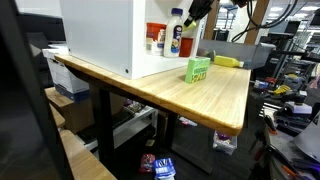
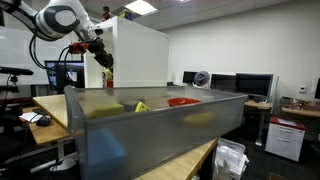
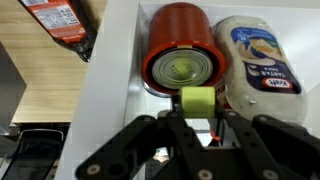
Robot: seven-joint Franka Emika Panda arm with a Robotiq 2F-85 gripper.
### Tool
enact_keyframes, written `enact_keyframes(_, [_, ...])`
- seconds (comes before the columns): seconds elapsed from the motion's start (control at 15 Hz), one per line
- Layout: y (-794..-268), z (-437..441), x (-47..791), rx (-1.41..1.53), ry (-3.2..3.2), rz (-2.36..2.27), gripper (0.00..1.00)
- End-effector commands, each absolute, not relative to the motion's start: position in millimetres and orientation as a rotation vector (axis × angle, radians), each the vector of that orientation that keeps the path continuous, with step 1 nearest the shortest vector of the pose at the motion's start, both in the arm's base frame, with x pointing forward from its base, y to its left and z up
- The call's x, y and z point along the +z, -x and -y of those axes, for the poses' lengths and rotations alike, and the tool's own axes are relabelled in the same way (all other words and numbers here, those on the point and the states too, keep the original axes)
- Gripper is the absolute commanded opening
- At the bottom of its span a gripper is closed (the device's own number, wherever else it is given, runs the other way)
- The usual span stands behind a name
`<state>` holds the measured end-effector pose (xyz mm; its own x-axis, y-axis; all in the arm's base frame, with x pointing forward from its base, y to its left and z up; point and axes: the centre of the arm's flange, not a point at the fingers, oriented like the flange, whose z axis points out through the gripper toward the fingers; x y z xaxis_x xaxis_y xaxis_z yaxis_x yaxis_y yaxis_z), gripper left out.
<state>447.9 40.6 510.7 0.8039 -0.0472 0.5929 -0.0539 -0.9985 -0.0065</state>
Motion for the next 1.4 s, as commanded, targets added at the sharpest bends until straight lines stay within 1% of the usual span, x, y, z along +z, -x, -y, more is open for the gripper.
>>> enact_keyframes(0.0, [-450.0, -36.4, 497.2, 0.970, -2.951, 0.101, 0.07])
enact_keyframes(0.73, [-447.6, -34.6, 492.7, 0.924, -2.960, 0.089, 0.07])
enact_keyframes(0.8, [-447.6, -34.6, 491.9, 0.920, -2.961, 0.086, 0.09])
enact_keyframes(0.87, [-447.5, -34.7, 491.4, 0.919, -2.962, 0.084, 0.45])
enact_keyframes(0.93, [-447.3, -34.7, 491.1, 0.917, -2.963, 0.082, 0.54])
enact_keyframes(1.0, [-446.9, -34.3, 489.5, 0.907, -2.964, 0.083, 0.57])
enact_keyframes(1.13, [-444.9, -34.0, 479.6, 0.876, -2.970, 0.080, 0.70])
enact_keyframes(1.33, [-442.4, -34.8, 473.6, 0.859, -2.974, 0.074, 0.87])
